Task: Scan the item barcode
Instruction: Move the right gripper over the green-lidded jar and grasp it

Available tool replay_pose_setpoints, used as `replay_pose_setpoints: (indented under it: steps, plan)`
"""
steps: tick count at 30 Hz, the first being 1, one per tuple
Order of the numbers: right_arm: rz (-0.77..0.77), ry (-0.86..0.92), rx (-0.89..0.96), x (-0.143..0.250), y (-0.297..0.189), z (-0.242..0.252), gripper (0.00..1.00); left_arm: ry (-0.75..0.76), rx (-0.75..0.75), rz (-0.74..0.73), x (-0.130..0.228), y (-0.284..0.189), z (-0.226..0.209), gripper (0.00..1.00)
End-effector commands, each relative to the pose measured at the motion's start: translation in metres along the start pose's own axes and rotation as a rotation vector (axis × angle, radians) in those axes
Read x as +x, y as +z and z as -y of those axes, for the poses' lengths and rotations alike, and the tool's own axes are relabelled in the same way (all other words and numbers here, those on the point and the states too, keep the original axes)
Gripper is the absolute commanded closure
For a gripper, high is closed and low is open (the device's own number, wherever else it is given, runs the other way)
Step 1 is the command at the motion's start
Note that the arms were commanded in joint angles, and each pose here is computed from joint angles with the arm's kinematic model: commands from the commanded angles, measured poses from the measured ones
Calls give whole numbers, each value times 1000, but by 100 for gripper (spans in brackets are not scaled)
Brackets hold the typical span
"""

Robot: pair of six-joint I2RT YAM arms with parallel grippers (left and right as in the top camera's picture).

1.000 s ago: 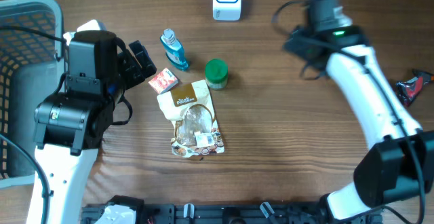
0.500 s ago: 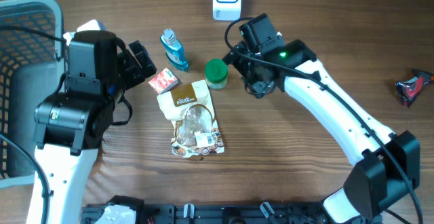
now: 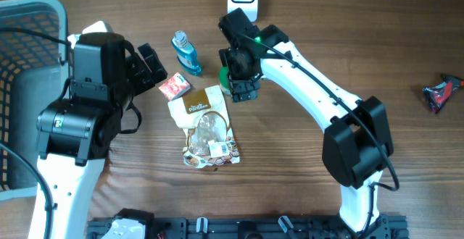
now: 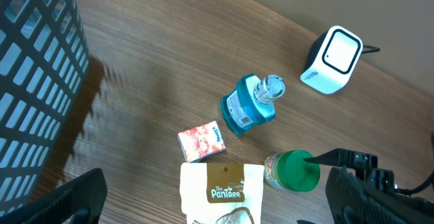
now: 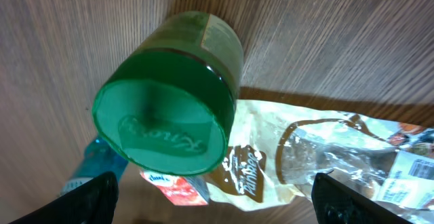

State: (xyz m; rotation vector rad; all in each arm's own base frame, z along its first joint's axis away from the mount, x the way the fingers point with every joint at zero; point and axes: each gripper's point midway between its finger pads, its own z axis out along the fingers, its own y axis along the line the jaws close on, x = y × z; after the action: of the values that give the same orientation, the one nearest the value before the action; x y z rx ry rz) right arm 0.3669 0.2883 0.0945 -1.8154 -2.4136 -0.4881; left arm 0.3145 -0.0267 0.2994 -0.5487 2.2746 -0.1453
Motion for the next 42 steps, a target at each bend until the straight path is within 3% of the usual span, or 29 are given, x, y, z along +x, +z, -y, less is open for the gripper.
replay_pose_setpoints:
  steps: [1,7,18,22,28,32,37,42]
  plan:
    - [9,71,-47,1,1,-15,8,6,-1,29,-7,-6,-1,0]
    - [37,101,-103,-5,7,-29,9,6,-1,29,-7,-6,-1,0]
    - [26,165,-49,-15,47,-28,9,6,-1,29,-7,-6,-1,0]
    - [39,174,-17,-21,50,-21,32,6,-1,29,-7,-6,-1,0]
    - [68,25,23,-27,50,-12,39,6,-1,29,-7,-6,-1,0]
    - [141,-253,26,-41,48,-14,40,6,-1,29,-7,-6,-1,0]
    - [178,-766,82,-63,44,-17,39,6,-1,29,-7,-6,-1,0]
    - [139,-1265,197,-85,39,-6,31,6,-1,29,-7,-6,-1,0]
